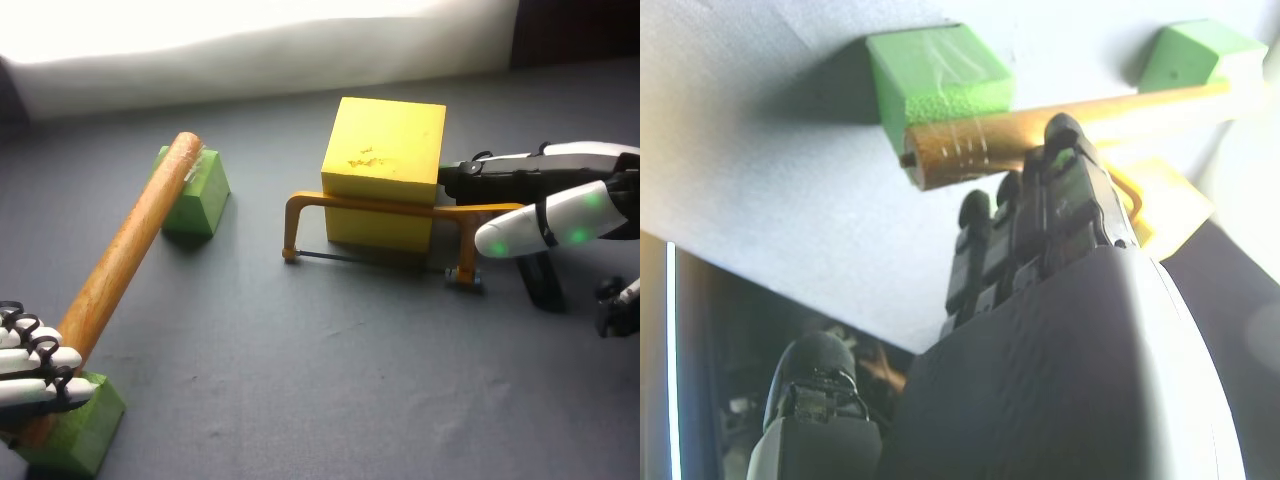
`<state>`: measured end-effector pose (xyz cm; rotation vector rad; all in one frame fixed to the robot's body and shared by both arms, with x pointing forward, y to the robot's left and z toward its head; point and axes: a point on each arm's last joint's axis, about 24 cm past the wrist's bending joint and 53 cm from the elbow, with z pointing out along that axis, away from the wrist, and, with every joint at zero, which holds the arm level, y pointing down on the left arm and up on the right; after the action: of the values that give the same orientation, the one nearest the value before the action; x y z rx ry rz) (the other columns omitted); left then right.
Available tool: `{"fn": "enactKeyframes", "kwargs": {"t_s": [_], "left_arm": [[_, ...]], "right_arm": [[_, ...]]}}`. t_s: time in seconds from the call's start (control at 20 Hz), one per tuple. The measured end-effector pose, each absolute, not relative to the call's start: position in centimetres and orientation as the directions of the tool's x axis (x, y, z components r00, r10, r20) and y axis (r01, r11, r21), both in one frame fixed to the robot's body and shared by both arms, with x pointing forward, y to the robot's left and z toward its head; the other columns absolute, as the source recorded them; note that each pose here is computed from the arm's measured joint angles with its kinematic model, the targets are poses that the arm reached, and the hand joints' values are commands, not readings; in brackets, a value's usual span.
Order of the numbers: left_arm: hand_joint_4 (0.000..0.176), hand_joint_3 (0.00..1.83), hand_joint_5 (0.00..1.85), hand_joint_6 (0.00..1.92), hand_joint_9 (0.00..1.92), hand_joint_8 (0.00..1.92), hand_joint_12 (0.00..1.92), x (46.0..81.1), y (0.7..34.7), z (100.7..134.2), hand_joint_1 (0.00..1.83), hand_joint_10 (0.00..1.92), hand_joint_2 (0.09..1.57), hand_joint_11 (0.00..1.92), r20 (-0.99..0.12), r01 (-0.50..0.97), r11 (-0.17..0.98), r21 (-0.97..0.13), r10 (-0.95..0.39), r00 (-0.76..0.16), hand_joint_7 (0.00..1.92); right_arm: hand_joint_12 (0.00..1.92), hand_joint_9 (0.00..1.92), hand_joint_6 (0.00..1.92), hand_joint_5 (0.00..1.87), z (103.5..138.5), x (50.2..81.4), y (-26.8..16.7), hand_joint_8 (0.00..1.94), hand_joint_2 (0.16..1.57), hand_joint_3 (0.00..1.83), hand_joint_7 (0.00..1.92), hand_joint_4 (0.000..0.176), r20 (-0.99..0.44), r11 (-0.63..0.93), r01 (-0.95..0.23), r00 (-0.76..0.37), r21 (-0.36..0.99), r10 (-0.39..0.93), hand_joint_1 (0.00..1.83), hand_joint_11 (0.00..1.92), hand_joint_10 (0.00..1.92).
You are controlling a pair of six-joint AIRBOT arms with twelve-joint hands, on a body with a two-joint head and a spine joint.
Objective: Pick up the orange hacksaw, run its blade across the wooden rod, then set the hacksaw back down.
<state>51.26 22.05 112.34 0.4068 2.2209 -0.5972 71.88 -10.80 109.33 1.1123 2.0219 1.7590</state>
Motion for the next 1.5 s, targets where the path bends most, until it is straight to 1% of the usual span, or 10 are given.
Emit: {"fn": "enactKeyframes", "kwargs": {"t_s": [0.1,0.25,0.3,0.35,0.45,0.55,0.9,1.25,1.35,1.5], "left_arm": [[0.000,0.00,0.05,0.00,0.01,0.00,0.05,51.3,22.1,112.4,0.00,0.00,1.14,0.00,-0.762,0.466,0.837,-0.286,0.096,-0.640,0.02],[0.000,0.00,0.06,0.00,0.02,0.00,0.06,51.2,22.0,112.4,0.00,0.00,1.14,0.01,-0.763,0.468,0.835,-0.289,0.095,-0.640,0.03],[0.000,0.00,0.06,0.00,0.02,0.00,0.06,51.2,21.9,112.4,0.00,0.00,1.13,0.02,-0.763,0.469,0.835,-0.288,0.096,-0.639,0.03],[0.000,0.00,0.06,0.00,0.03,0.00,0.06,51.2,21.9,112.4,0.00,0.01,1.13,0.02,-0.763,0.470,0.835,-0.288,0.096,-0.639,0.03],[0.000,0.00,0.05,0.00,0.02,0.01,0.07,51.3,21.9,112.5,0.00,0.01,1.13,0.02,-0.764,0.471,0.834,-0.287,0.096,-0.638,0.02],[0.000,0.00,0.04,0.00,0.02,0.00,0.07,51.3,21.9,112.5,0.00,0.01,1.14,0.02,-0.765,0.471,0.834,-0.288,0.096,-0.637,0.02],[0.000,0.00,0.05,0.00,0.03,0.00,0.14,51.4,22.0,112.5,0.00,0.00,1.14,0.00,-0.766,0.471,0.835,-0.286,0.096,-0.635,0.03],[0.000,0.00,0.05,0.01,0.01,0.01,0.07,51.4,21.9,112.6,0.00,0.00,1.14,0.01,-0.767,0.476,0.831,-0.288,0.097,-0.634,0.02],[0.000,0.00,0.04,0.00,0.01,0.00,0.06,51.4,22.0,112.6,0.00,0.00,1.15,0.00,-0.768,0.476,0.831,-0.287,0.097,-0.633,0.02],[0.000,0.00,0.05,0.00,0.01,0.00,0.07,51.4,22.0,112.6,0.00,0.00,1.15,0.00,-0.768,0.475,0.832,-0.287,0.097,-0.633,0.01]], "right_arm": [[1.08,0.48,0.01,0.39,109.5,72.4,-10.9,0.01,1.11,0.00,0.44,0.000,0.288,-0.037,0.368,-0.656,0.929,0.697,1.07,0.11,0.03],[1.07,0.90,0.02,0.71,109.3,73.0,-11.4,0.02,1.16,0.00,0.85,0.000,0.308,-0.066,0.385,-0.612,0.921,0.728,1.19,0.55,0.06],[1.10,0.87,1.07,0.62,109.2,73.1,-11.5,0.88,1.17,0.04,0.86,0.000,0.312,-0.070,0.390,-0.604,0.918,0.734,1.32,0.69,1.09],[1.16,0.90,1.24,0.62,109.2,73.1,-11.5,1.07,1.18,0.01,0.88,0.000,0.311,-0.069,0.391,-0.603,0.918,0.735,1.35,0.70,1.31],[1.26,0.98,0.97,0.83,109.0,73.0,-11.3,1.04,1.14,0.00,0.94,0.000,0.302,-0.058,0.388,-0.606,0.920,0.736,1.37,0.84,1.27],[1.27,1.00,0.89,0.89,108.9,72.9,-11.3,1.00,1.11,0.00,0.98,0.000,0.291,-0.046,0.385,-0.610,0.922,0.737,1.38,0.90,1.25],[1.30,1.00,0.97,0.84,109.8,71.1,-8.4,0.97,1.12,0.00,0.99,0.000,0.230,-0.002,0.304,-0.717,0.953,0.658,1.38,0.88,1.25],[1.28,0.95,1.04,0.80,115.8,72.0,-9.9,0.98,1.14,0.00,0.97,0.000,0.122,-0.035,0.133,-0.730,0.991,0.672,1.37,0.89,1.28],[1.25,1.02,0.93,0.88,117.1,71.8,-9.7,0.87,1.10,0.00,1.05,0.000,0.119,-0.056,0.110,-0.732,0.992,0.671,1.38,0.90,1.20],[1.23,0.95,1.04,0.81,118.9,71.8,-10.1,0.96,1.13,0.00,0.97,0.000,0.127,-0.111,0.069,-0.713,0.991,0.690,1.37,0.90,1.27]]}}
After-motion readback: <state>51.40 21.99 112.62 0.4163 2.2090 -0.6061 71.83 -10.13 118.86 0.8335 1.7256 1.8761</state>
